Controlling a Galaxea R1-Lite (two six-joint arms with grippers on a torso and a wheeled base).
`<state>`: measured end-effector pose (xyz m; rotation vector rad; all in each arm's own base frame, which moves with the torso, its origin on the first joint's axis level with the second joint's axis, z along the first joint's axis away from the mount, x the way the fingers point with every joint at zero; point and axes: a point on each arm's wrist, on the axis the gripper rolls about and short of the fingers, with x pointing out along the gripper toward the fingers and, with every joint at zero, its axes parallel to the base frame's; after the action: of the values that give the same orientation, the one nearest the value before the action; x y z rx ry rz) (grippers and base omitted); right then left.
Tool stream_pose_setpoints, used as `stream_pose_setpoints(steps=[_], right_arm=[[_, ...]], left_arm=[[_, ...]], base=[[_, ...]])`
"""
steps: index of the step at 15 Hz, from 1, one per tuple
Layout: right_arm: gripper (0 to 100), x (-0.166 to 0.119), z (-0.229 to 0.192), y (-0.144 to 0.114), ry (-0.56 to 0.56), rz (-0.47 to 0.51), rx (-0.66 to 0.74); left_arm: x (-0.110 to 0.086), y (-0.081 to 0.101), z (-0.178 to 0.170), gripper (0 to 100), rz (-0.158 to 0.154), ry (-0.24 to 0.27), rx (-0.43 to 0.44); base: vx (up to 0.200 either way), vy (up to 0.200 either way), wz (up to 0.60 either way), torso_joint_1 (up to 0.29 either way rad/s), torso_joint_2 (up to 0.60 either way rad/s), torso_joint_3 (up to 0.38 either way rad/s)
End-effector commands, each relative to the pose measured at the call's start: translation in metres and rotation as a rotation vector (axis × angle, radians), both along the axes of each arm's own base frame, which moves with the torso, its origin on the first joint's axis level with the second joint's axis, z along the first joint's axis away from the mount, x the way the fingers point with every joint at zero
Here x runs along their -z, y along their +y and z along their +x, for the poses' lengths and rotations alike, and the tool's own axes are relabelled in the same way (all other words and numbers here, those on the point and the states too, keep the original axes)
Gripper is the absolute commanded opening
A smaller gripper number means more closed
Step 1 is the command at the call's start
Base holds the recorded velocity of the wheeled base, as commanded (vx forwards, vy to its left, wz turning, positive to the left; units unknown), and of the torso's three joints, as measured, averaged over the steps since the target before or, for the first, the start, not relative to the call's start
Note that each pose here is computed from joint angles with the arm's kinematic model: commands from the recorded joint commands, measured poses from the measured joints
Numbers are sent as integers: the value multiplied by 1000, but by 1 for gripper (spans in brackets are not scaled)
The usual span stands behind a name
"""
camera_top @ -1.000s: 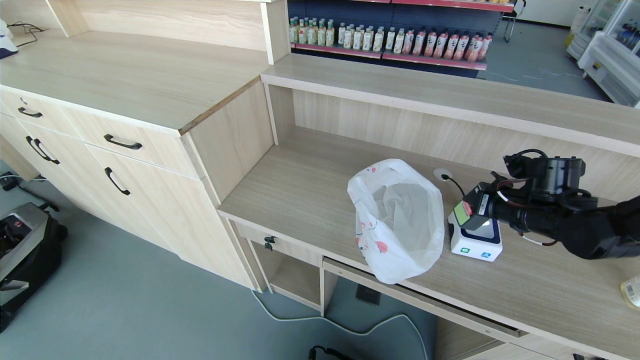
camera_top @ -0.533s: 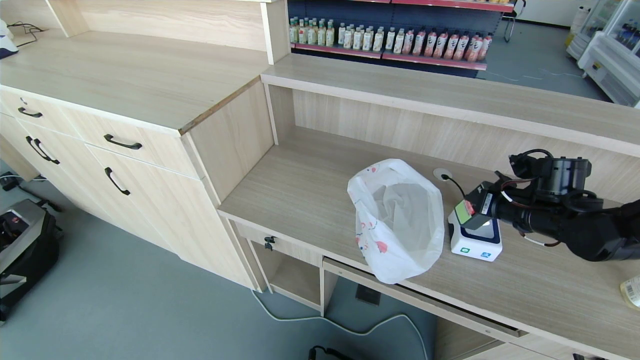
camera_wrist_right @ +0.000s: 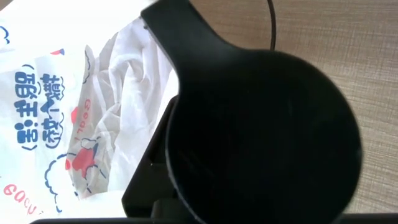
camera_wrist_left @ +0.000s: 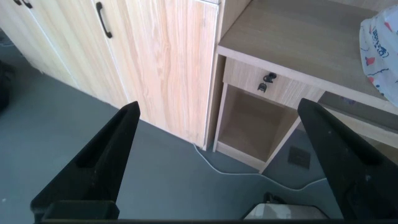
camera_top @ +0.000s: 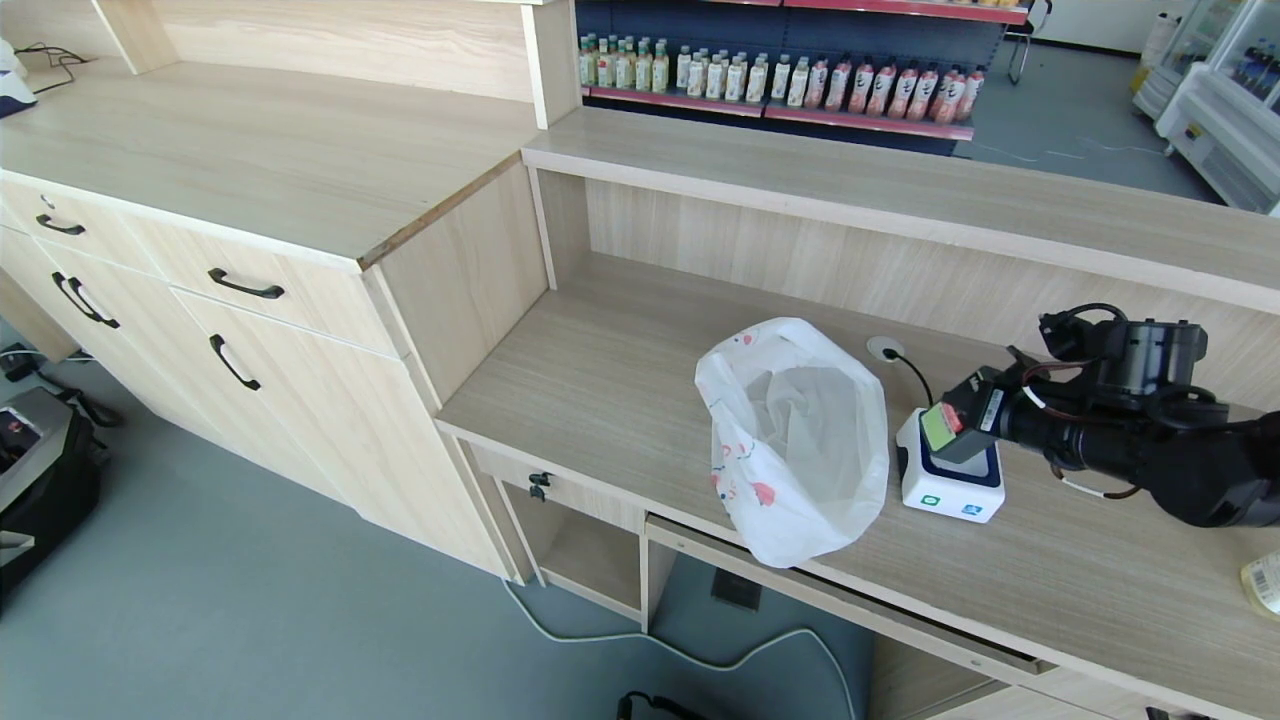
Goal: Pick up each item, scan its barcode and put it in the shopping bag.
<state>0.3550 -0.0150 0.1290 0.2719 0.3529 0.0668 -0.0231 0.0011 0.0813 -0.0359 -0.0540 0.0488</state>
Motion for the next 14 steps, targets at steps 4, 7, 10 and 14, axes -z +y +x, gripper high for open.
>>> stream_pose_setpoints(steps=[4, 7, 10, 14], right_arm=[[0, -6, -1, -4, -26, 16, -31], [0, -45, -24, 11, -141, -45, -136], [0, -60, -78, 10, -242, -512, -238], [0, -63, -104, -12, -283, -857, -226]], left_arm=[[0, 0, 0, 100, -1, -1, -1], [0, 0, 0, 100, -1, -1, -1], [0, 0, 0, 100, -1, -1, -1], [0, 0, 0, 100, -1, -1, -1]], base=[[0, 0, 0, 0, 0, 0], [0, 0, 0, 0, 0, 0], [0, 0, 0, 0, 0, 0], [0, 0, 0, 0, 0, 0]])
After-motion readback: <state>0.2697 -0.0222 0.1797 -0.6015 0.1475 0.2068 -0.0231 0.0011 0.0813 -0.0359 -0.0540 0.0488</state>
